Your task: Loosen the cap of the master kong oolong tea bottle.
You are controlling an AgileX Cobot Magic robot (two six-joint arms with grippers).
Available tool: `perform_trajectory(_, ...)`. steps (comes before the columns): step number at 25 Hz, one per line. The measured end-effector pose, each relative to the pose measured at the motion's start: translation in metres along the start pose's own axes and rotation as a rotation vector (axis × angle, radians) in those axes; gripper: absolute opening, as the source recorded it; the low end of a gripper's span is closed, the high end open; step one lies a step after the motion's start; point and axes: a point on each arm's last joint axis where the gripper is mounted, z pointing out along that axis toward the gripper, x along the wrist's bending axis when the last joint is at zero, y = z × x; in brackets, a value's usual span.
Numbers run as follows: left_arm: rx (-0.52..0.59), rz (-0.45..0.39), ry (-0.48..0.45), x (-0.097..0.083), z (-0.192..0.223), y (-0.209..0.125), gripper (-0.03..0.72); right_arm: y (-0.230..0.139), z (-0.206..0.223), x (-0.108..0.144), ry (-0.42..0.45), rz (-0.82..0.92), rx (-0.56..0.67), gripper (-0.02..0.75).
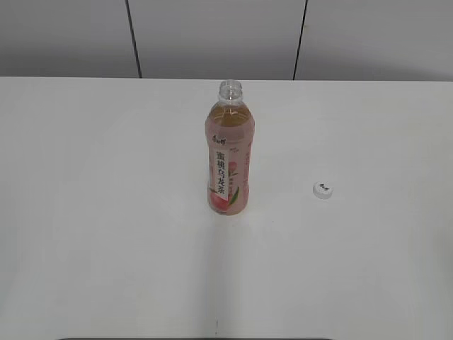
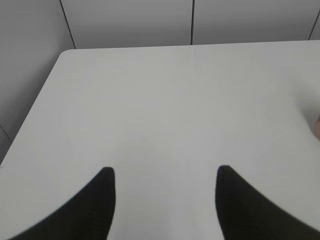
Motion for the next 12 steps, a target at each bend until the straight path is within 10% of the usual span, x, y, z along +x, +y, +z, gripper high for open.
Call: perform_trajectory(12, -0.001, -0.002, 0.004, -0.0001, 0.0, 0.0001, 0.368, 0.0002, 0.0, 0.0002, -0.018, 0.009, 0.0, 0.458)
